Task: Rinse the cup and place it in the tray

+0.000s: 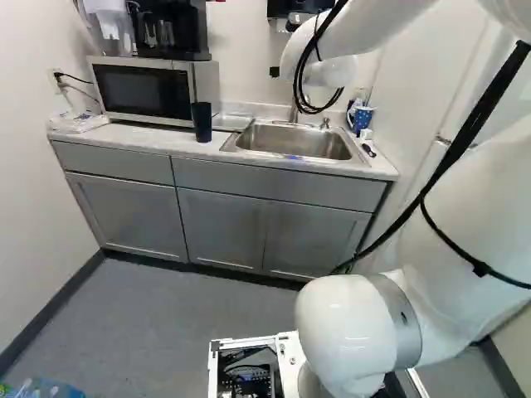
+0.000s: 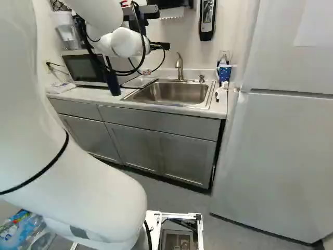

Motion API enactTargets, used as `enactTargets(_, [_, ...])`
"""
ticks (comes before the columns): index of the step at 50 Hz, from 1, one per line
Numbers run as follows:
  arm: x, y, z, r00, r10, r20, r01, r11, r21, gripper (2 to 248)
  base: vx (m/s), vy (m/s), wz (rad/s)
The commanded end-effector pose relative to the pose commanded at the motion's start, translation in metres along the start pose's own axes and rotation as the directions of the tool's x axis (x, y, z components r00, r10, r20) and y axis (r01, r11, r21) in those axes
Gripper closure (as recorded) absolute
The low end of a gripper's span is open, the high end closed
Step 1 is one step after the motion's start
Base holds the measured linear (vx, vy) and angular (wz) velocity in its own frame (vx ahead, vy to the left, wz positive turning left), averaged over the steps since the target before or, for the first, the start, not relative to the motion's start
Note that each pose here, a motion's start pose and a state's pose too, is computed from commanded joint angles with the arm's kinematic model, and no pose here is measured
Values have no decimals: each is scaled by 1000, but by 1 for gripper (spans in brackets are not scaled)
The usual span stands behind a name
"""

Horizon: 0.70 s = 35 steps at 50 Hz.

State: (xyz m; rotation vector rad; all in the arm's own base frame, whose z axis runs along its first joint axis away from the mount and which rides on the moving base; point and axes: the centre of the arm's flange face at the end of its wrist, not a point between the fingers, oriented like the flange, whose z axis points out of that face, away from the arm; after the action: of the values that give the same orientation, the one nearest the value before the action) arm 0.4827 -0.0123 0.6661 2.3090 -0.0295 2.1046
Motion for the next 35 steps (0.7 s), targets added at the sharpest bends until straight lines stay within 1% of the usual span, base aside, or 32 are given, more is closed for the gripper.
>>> enactTargets(17, [0, 0, 0, 1000, 0, 0, 0, 1000, 0, 3, 163, 6, 207])
enactTargets(35, [0, 0, 0, 1000, 0, 0, 0, 1000, 0, 3, 138, -24, 14])
